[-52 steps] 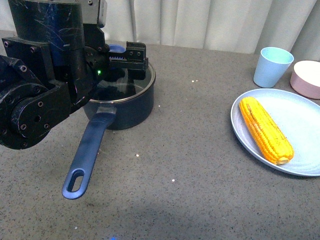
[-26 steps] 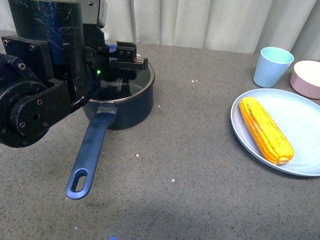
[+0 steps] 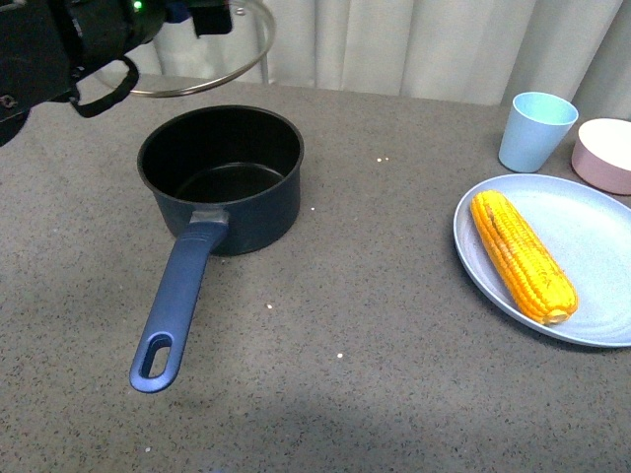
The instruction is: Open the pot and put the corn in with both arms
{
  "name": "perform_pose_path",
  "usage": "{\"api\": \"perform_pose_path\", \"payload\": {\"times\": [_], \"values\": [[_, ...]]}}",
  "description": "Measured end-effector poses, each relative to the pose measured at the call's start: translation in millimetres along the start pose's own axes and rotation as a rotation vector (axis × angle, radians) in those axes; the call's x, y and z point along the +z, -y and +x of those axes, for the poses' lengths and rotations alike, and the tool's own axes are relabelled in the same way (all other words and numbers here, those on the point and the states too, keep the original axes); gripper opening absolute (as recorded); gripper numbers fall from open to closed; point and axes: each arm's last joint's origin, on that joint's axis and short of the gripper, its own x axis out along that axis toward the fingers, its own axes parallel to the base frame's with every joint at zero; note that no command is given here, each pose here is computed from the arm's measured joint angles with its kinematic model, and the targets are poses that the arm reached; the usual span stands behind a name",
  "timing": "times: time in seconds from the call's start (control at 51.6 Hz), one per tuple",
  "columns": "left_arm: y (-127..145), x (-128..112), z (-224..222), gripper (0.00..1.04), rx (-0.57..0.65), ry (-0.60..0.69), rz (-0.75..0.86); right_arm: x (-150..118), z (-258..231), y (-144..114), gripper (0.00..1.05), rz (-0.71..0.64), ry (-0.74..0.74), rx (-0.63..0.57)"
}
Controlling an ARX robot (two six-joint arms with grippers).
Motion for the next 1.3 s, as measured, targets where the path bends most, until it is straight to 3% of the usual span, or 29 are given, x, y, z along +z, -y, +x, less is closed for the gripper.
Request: {"api": "perform_pose_path", "payload": {"times": [0.272, 0.427, 0.892, 1.3], "values": [[-96.2, -18.2, -4.7, 0.62, 0.208, -0.008, 0.030, 0.0, 0.0, 0.0, 0.96, 0.000, 0.000, 0.000], [-122.3, -41.1, -11.6, 0.62, 0.269, -0.055, 0.033, 0.0, 0.0, 0.0, 0.96, 0.000, 0.000, 0.000], [-124.9, -110.2, -11.5, 0.62, 0.260, -0.193, 0.026, 0.0, 0.0, 0.0, 0.96, 0.000, 0.000, 0.000], [-125.6, -133.6, -8.8, 0.62, 0.242, -0.263, 0.051, 0.0, 0.0, 0.0, 0.96, 0.000, 0.000, 0.000]]}}
